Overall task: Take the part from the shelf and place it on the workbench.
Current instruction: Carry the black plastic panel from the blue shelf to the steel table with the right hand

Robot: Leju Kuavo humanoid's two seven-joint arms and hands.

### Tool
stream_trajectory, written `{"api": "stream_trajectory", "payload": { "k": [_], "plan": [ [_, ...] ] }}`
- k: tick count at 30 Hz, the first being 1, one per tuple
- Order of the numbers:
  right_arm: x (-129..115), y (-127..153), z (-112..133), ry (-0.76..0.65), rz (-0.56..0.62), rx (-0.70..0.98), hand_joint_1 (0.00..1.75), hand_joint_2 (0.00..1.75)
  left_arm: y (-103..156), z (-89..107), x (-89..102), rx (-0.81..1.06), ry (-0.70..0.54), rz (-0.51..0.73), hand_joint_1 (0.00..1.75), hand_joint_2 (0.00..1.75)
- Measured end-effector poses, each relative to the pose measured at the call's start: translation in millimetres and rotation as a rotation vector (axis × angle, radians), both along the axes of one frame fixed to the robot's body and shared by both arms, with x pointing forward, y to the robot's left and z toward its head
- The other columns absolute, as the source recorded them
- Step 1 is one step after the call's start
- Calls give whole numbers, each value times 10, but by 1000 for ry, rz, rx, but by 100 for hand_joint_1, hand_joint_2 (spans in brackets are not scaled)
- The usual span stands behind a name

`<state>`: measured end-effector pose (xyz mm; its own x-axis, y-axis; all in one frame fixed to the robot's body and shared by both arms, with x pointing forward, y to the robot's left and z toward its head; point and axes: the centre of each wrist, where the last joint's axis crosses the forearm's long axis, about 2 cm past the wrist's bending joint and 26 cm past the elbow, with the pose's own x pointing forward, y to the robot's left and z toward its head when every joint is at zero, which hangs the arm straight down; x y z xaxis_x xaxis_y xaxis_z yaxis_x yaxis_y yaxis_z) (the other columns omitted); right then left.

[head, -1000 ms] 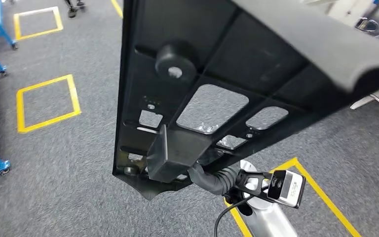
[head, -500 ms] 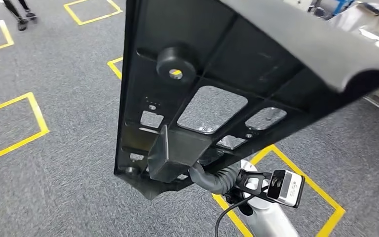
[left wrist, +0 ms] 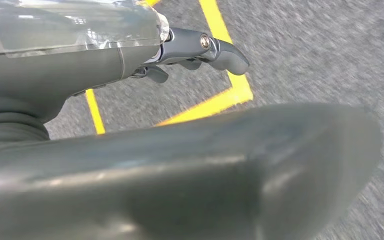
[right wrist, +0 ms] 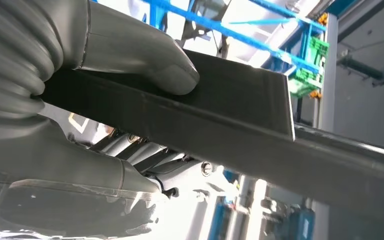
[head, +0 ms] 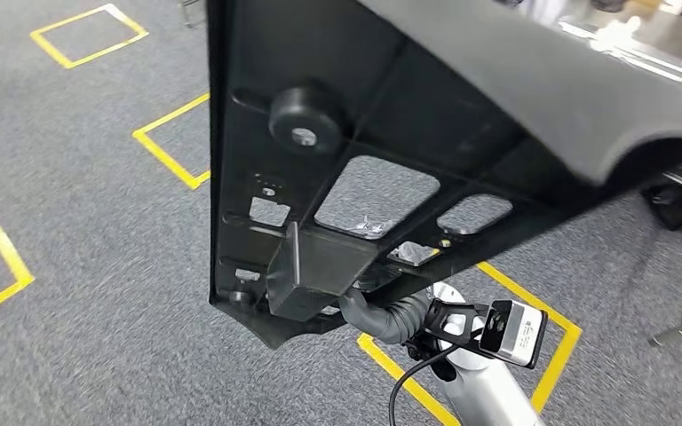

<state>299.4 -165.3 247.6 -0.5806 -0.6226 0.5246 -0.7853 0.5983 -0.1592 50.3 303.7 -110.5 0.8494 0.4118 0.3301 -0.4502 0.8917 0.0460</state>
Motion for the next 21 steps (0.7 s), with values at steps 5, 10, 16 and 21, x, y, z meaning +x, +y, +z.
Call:
{"api": "stream_trajectory", "payload": {
  "k": [5,10,16,21],
  "plan": [
    [8,11,-5,3,3,-1,150,175,7,-6,-52,1,10,2,0,0],
    [12,14,-9,6,3,-3,150,175,5,-4,-34,0,6,2,0,0],
    [29,-9,-10,9,-5,-2,150,175,-9,-3,-17,-13,-3,-2,0,0],
    [30,-57,-48,27,-30,-3,150,175,-9,-6,-44,-13,2,-18,0,0]
  ]
}}
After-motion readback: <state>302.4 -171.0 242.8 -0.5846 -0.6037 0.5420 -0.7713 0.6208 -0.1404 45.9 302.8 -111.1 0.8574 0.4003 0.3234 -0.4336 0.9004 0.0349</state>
